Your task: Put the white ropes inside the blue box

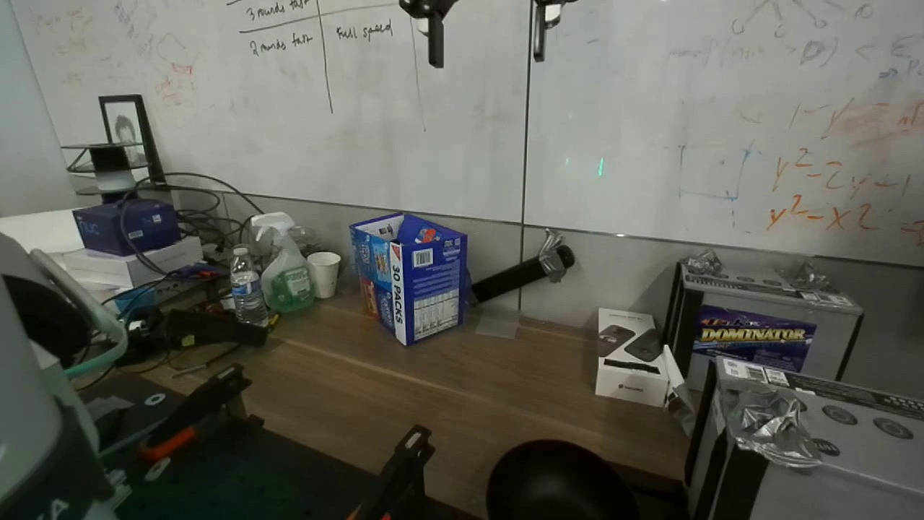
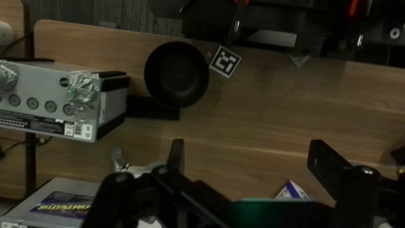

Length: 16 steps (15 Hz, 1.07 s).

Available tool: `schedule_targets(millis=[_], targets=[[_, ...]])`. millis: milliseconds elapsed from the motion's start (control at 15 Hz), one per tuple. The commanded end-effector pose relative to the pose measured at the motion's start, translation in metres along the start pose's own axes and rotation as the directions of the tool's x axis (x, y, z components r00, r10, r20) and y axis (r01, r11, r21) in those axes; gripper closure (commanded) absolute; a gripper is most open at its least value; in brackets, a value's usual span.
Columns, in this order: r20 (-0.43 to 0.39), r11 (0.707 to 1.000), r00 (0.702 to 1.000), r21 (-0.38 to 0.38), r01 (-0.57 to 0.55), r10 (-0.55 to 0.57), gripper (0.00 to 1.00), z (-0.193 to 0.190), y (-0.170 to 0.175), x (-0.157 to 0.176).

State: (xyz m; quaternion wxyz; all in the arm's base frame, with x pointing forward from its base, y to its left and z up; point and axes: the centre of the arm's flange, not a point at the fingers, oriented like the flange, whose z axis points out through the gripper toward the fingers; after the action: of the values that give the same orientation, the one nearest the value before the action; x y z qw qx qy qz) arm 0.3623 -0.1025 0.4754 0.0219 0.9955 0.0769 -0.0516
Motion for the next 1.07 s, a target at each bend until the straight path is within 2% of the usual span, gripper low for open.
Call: schedule_targets(millis=[0,467,933,1000], targets=[[-0.038,0.994,0.993,0.022,0.110,-0.110,0.00,0.028,-0.035,-0.053],[-0.111,0.977,0.971,0.010,0.213,-0.211,0.00,0.049,-0.092,-0.030],[-0.149,0.969,0.957,-0.031,0.246,-0.248,0.00,0.053,-0.109,-0.028],[-0.112,0.966,0.960,-0.012,0.256,-0.256,0.00,0.047,-0.102,-0.022]])
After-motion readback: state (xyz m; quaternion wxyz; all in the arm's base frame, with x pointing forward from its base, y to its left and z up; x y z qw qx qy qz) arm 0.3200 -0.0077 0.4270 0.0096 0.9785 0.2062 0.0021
